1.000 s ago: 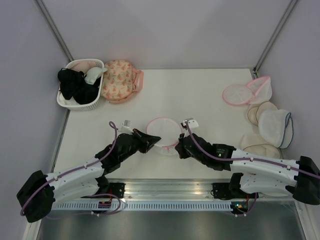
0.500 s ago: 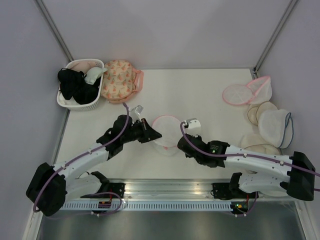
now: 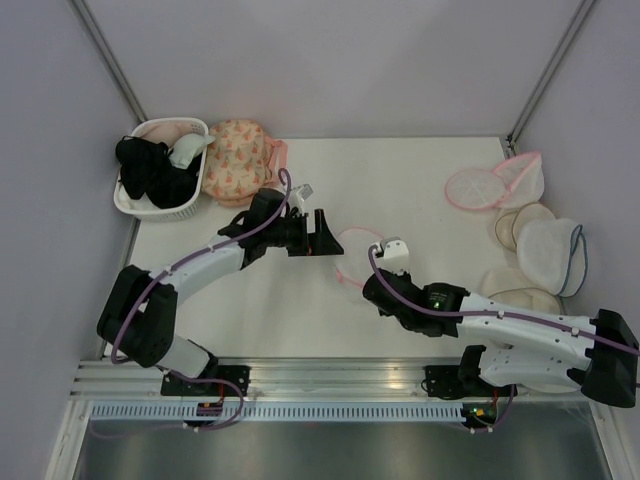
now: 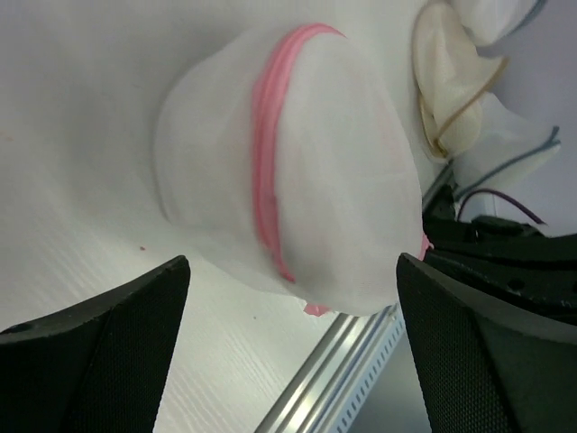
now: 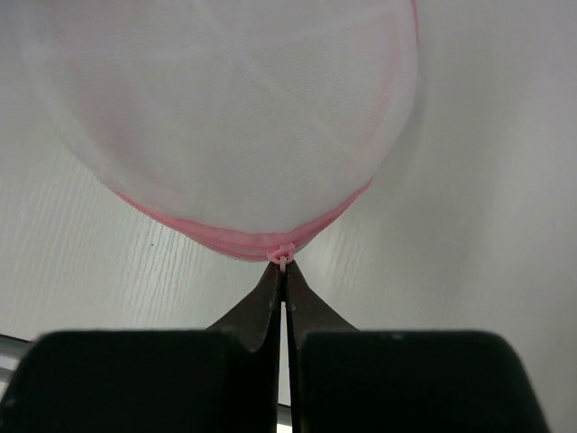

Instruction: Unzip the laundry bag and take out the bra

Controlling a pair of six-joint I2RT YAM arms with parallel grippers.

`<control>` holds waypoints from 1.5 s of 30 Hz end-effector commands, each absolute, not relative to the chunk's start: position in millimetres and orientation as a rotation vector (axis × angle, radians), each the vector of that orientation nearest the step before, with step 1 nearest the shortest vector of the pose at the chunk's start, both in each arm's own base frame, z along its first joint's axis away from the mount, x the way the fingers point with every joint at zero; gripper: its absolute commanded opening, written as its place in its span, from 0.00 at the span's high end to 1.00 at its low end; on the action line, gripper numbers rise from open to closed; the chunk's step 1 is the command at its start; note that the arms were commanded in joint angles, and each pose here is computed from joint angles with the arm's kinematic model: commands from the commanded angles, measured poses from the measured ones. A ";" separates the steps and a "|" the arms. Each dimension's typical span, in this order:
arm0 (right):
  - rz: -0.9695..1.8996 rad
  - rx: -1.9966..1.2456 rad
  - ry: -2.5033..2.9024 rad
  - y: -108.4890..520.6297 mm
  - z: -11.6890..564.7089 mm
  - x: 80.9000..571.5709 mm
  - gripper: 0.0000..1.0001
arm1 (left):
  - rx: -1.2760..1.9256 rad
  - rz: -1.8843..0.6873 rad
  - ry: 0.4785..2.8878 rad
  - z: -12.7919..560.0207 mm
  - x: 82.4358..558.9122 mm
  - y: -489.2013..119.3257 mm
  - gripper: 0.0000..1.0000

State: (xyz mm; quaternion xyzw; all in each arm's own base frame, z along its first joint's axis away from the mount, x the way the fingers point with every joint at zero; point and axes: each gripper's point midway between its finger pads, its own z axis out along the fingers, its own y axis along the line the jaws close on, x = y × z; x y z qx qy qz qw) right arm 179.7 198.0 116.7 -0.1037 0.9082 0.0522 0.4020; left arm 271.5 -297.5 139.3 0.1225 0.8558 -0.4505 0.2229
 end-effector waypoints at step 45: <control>-0.111 -0.101 2.376 159.2 94.4 188.0 1.00 | -0.056 -1.170 2.332 147.1 213.7 -280.0 0.98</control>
